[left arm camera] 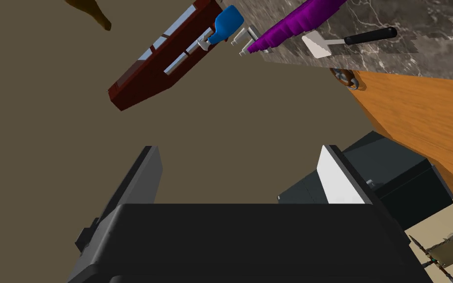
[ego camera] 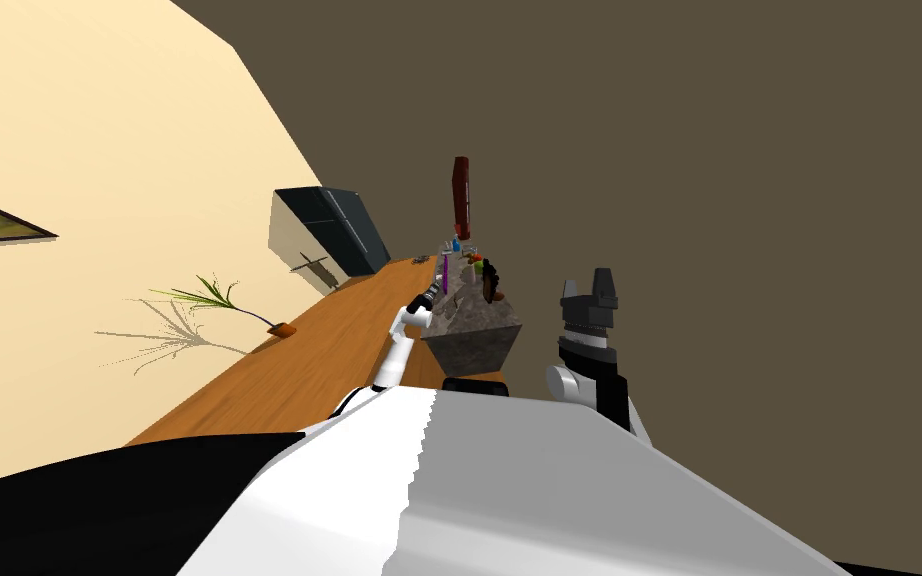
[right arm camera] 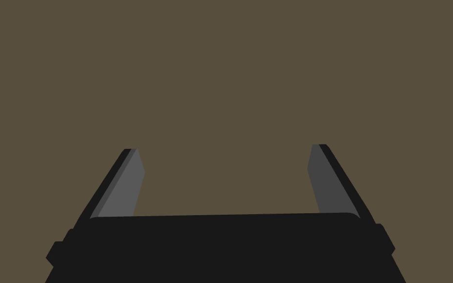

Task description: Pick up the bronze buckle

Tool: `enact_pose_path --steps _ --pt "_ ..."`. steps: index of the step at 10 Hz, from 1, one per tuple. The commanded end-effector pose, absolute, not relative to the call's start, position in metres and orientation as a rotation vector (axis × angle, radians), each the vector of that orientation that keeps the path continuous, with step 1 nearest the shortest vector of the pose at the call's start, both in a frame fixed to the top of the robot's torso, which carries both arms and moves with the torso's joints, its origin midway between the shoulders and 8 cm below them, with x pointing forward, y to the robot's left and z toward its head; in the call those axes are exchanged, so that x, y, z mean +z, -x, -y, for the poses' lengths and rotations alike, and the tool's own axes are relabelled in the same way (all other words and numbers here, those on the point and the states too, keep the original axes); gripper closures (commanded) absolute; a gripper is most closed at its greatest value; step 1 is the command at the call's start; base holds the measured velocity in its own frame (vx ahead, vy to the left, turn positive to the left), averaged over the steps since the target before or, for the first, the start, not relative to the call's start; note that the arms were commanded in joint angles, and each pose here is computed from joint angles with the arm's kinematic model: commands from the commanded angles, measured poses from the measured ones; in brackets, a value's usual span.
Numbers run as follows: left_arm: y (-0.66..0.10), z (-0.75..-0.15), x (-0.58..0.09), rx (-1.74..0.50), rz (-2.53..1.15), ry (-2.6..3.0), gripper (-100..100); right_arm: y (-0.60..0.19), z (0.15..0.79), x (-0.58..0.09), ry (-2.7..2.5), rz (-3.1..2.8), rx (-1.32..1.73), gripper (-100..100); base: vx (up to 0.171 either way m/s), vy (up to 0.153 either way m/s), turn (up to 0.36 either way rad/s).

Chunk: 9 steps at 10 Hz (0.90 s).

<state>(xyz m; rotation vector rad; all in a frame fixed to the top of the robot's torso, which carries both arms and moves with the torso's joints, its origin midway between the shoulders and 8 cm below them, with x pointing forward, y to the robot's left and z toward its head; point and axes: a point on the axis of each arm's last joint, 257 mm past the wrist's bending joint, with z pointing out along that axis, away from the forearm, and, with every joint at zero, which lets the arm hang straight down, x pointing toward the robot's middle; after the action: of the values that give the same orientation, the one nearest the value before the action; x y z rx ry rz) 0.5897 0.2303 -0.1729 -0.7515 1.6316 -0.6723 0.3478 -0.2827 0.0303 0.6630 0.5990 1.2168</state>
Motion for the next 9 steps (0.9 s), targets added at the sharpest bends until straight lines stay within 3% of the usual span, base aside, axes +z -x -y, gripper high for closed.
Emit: enact_pose_path --steps 1,9 --pt "-0.6 -0.226 -0.179 -0.634 -1.68 0.743 -100 -0.348 0.283 0.03 -0.663 -0.599 1.217 0 0.015 -0.004 -0.001" --pt "-0.616 -0.218 -0.211 -0.489 -1.874 0.761 -100 -0.348 0.283 0.03 -0.663 -0.599 1.217 0 0.011 -0.003 -0.003"
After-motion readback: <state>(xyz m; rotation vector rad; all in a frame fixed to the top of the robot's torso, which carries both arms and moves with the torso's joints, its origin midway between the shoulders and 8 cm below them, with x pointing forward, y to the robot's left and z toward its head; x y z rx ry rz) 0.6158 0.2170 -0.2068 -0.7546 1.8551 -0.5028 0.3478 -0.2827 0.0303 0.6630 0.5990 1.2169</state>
